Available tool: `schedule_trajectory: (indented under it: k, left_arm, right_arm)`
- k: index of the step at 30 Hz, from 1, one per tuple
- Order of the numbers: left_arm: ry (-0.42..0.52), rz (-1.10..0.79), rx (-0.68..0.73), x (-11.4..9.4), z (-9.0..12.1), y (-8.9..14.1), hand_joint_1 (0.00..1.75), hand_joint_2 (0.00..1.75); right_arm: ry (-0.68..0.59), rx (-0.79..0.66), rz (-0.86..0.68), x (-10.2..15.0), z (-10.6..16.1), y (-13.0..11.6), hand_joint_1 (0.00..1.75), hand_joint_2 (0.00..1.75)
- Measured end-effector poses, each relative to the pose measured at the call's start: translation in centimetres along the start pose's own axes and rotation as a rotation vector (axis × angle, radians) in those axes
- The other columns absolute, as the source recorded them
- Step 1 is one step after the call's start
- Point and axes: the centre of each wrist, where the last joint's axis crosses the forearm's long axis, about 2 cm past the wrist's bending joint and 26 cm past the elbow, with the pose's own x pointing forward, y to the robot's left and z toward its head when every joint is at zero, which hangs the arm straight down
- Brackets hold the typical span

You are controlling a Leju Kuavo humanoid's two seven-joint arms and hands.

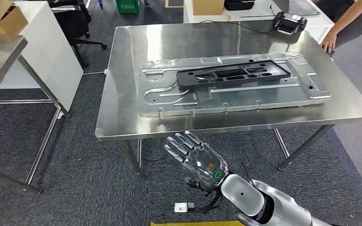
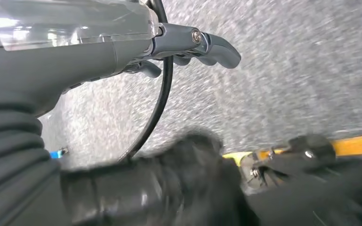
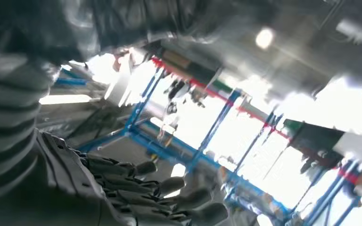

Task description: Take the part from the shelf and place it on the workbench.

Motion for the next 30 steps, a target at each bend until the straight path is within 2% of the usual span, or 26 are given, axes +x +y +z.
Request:
schedule_trajectory:
  k: [9, 18, 22, 30]
  left_arm:
    - [0.014, 0.004, 0.018, -0.3, -0.1, 0.4, 0.00, 1.75]
    - [0.039, -0.004, 0.053, -0.6, -0.1, 0.7, 0.00, 1.75]
    - [0.026, 0.024, 0.056, -0.7, -0.1, 0.9, 0.00, 0.00]
    - [0.010, 0.042, 0.057, -0.7, -0.1, 1.0, 0.00, 0.00]
  right_arm:
    - [0.199, 0.160, -0.006, 0.2, 4.5, 5.3, 0.00, 1.75]
    - [0.330, 0.239, -0.098, -0.1, 5.7, 8.1, 0.00, 1.75]
    - [0.354, 0.265, -0.154, 0.4, 6.0, 8.8, 0.00, 1.75]
    - [0.410, 0.329, -0.229, 0.3, 7.0, 10.3, 0.00, 1.75]
